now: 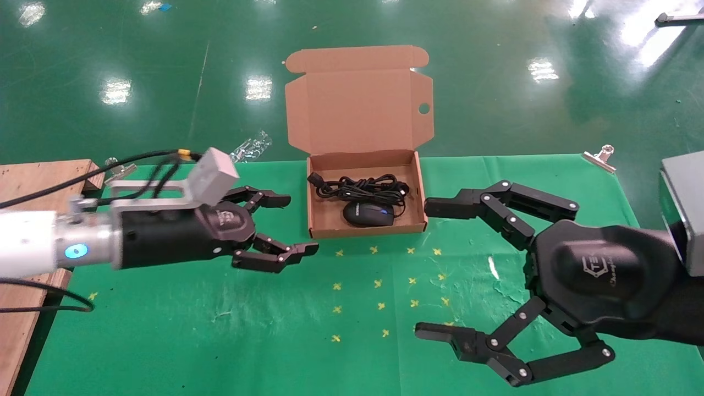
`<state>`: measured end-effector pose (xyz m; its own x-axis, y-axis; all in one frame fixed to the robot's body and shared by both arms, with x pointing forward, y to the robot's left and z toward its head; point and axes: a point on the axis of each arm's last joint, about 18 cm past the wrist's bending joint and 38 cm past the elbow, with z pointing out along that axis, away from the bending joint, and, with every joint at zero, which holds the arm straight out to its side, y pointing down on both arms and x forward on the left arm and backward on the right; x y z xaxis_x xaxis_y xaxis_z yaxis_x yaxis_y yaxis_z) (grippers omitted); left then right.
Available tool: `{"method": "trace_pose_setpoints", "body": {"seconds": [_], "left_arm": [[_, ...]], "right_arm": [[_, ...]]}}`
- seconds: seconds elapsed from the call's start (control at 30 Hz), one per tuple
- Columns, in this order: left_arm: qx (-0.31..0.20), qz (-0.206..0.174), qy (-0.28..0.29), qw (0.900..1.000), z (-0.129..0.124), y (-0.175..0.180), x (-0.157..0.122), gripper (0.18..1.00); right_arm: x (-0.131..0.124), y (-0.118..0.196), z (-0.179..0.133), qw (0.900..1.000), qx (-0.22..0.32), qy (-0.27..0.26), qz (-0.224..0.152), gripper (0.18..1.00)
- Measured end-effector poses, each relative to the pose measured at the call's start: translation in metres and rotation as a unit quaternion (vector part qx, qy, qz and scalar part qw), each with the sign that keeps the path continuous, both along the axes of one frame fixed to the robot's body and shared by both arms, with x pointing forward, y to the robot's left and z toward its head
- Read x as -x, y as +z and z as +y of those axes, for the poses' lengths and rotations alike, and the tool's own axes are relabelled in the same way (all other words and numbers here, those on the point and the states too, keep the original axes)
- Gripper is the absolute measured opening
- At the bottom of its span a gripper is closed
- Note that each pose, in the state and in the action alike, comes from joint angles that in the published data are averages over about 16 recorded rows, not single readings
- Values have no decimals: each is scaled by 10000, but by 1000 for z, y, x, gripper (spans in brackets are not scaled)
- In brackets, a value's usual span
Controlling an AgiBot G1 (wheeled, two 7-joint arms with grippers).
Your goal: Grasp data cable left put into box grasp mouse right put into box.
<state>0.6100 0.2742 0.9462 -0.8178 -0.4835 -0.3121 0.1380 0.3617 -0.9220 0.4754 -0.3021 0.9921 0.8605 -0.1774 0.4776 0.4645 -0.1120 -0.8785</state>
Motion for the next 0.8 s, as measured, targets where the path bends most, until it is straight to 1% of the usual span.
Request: {"method": "trace_pose_setpoints", "body": {"seconds": [0.13,0.27,0.4,0.57,0.7,0.8], "left_arm": [[208,-177,-457,9986,5,9,27,1001],[382,-416,-920,9942,10,19,56,1001],[514,-695,-1367,9868,16,30,86,1001],[634,-1037,-1862,9750,23,42,120,1001],[683,-1224,-2118,9672,26,47,138,1001],[700,-1300,-2222,9638,28,50,145,1001]], "right_arm": [[0,0,0,10000,0,0,0,1001],[0,0,0,10000,0,0,0,1001],[0,0,0,10000,0,0,0,1001],[0,0,0,10000,1,2,0,1001],[0,0,0,10000,1,3,0,1001],[0,0,0,10000,1,4,0,1001]]}}
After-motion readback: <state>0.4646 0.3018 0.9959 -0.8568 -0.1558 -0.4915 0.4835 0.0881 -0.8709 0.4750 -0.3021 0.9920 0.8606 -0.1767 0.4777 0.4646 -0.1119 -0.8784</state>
